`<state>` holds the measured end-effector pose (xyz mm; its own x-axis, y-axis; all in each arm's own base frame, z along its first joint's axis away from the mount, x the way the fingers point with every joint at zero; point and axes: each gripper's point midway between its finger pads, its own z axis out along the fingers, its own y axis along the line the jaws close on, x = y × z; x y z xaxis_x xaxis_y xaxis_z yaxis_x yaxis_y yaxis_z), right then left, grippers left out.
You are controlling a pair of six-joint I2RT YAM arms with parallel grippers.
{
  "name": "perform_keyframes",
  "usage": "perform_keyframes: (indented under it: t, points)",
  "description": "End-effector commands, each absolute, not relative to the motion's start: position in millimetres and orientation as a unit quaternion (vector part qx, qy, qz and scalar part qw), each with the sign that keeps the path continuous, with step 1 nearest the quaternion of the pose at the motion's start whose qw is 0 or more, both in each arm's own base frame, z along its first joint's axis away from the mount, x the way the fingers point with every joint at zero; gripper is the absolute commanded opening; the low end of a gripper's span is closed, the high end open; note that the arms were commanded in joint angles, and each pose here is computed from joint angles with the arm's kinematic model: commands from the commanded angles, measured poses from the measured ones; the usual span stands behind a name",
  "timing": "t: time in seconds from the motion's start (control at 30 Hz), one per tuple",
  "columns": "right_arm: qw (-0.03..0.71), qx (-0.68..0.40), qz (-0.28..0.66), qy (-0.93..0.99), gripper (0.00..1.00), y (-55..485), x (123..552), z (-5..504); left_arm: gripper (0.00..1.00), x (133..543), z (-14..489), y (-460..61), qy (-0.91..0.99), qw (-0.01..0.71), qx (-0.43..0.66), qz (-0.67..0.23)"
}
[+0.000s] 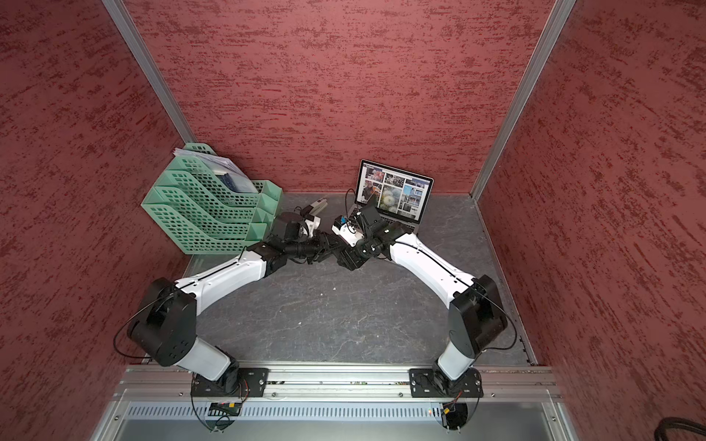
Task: Remove the wireless mouse receiver from the laptop
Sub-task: Pick up the mouse from the center of the board.
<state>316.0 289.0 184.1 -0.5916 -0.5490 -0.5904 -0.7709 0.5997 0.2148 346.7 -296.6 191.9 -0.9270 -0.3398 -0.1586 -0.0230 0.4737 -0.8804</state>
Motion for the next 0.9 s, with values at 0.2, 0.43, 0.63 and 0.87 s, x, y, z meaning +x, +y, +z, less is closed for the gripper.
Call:
perform_keyframes:
  t: [0.2,0.43,0.63,0.87]
  points:
    - [0.270,-0.391,0.230,0.849,0.81,294,320,201,0.23,346,194,-290,0.856,0.169,-0.100,-0.478]
    - [0.335,-0.399,0.168,0.837,0.92,275,316,231,0.23,342,191,-281,0.883,0.126,-0.116,-0.438]
    - [0.388,-0.466,0.072,0.791,0.89,286,284,235,0.23,342,197,-276,0.885,0.038,-0.158,-0.436]
    - [0.492,-0.497,-0.038,0.714,0.84,312,277,239,0.21,337,193,-285,0.860,-0.086,-0.189,-0.466]
